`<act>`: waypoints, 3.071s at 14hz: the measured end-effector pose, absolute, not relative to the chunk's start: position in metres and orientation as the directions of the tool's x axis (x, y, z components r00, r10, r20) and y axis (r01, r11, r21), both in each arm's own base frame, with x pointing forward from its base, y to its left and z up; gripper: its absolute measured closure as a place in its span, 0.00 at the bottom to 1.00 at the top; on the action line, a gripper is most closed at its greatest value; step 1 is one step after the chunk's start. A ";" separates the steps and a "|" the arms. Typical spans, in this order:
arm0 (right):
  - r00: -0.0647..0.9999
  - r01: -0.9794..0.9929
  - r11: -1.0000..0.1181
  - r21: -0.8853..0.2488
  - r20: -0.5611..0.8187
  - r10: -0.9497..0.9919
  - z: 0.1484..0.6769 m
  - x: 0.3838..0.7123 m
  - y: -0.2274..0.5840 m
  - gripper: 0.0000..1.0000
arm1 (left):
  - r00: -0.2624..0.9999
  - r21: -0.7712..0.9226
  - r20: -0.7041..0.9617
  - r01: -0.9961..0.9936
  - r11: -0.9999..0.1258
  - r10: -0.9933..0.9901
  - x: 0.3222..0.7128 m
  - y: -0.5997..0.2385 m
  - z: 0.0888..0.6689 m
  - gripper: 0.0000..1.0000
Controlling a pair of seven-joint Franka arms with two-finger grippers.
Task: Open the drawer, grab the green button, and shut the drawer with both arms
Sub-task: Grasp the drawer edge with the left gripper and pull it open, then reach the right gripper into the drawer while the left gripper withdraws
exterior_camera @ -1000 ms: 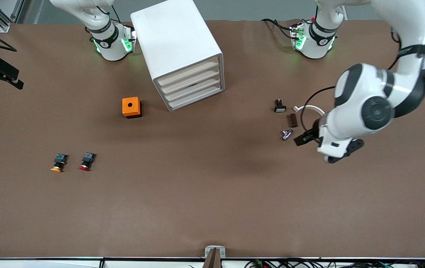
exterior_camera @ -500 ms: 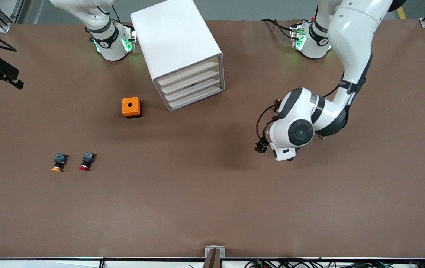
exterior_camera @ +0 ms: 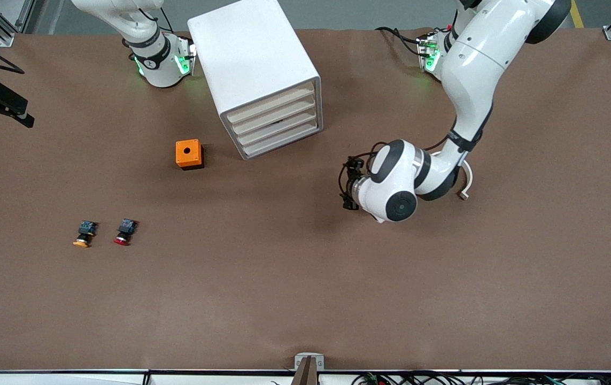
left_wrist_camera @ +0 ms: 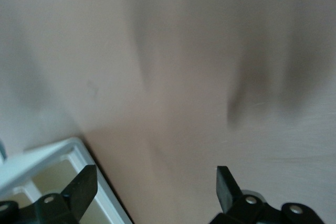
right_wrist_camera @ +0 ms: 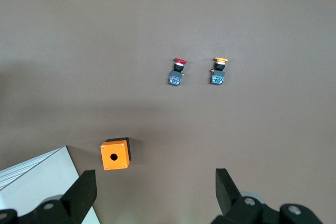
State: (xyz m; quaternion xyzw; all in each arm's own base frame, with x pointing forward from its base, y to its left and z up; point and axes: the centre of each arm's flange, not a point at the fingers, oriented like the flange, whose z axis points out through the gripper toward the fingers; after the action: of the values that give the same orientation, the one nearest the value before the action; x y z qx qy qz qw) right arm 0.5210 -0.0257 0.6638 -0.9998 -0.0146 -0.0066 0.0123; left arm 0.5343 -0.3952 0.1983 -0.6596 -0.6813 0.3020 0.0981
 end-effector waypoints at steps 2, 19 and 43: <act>0.999 0.029 -0.999 -0.025 0.013 0.029 0.664 0.521 -0.026 0.00 | -0.214 -0.611 -0.267 0.792 0.007 0.940 0.521 -0.412 0.189 0.00; 1.000 0.018 -1.000 -0.025 0.012 0.018 0.664 0.521 -0.028 0.00 | -0.451 -0.902 -0.095 0.417 0.116 0.887 0.414 -0.506 0.154 0.52; 0.835 -0.542 -0.837 -0.077 -0.160 -0.526 0.532 0.595 0.104 0.00 | -0.516 -0.773 -0.347 0.630 0.072 0.783 0.583 -0.374 0.194 0.32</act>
State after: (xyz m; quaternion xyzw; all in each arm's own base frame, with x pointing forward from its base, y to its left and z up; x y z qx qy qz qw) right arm 0.5954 0.1037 0.5322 -0.9561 0.2792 0.0661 0.0598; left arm 0.5830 -0.3743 0.1937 -0.4852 -0.7279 0.4779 0.0800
